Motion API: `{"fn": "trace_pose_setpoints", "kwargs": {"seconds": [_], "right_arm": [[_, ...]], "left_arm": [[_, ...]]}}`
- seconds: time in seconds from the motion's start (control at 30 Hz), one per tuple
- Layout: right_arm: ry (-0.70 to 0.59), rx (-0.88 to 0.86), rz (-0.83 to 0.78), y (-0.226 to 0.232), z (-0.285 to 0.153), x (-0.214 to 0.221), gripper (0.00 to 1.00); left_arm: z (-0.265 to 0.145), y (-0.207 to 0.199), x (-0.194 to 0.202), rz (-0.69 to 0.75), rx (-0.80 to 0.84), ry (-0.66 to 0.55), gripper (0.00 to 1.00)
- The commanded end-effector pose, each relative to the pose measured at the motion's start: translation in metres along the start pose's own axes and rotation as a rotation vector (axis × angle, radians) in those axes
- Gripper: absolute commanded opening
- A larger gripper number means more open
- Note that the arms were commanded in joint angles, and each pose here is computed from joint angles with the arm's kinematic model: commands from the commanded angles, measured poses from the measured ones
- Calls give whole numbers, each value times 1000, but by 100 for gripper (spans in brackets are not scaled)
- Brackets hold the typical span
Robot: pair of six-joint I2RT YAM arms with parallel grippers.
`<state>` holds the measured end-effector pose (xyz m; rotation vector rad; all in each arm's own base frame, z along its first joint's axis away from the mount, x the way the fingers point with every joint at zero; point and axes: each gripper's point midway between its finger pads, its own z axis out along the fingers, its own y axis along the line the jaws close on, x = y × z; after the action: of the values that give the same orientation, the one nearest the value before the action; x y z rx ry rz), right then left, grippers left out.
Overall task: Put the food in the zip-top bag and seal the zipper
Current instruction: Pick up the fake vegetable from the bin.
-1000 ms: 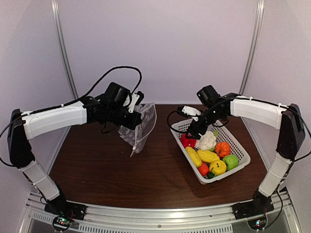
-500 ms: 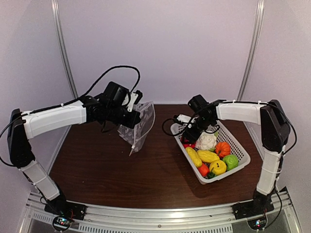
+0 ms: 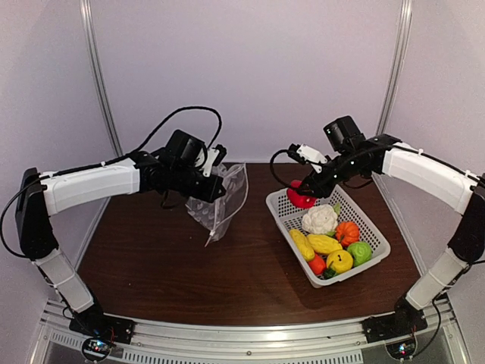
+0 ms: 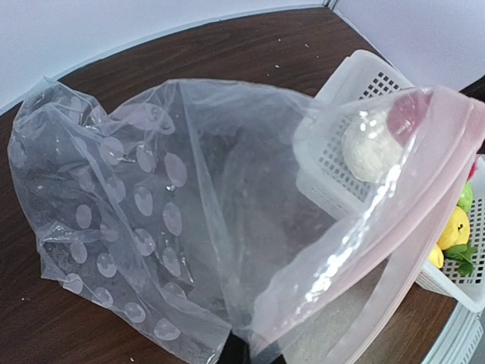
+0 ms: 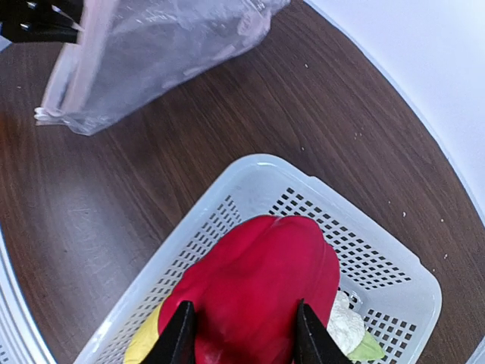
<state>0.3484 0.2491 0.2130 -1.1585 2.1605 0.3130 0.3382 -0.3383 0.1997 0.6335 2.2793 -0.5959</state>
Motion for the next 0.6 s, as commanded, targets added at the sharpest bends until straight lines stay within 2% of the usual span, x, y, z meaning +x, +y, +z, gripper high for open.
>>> {"fn": "trace_pose_setpoints", "kwargs": {"seconds": [0.0,0.13,0.3,0.57], "right_arm": [[-82,-165,-34,34,-32,-13,24],[-199,-304,-67,65,-58,-43,25],[-276,-432,-125,102,-74,-77,25],[-288,-525,-68,123,-56,-113,25]], "left_arm": [[7,-9,-19,-46,56,-44,0],[17,-10,-23,-96,63,-43,0],[23,-14,-37,-145,79,-71,0],[15,-30,-50,-160,114,-99,0]]}}
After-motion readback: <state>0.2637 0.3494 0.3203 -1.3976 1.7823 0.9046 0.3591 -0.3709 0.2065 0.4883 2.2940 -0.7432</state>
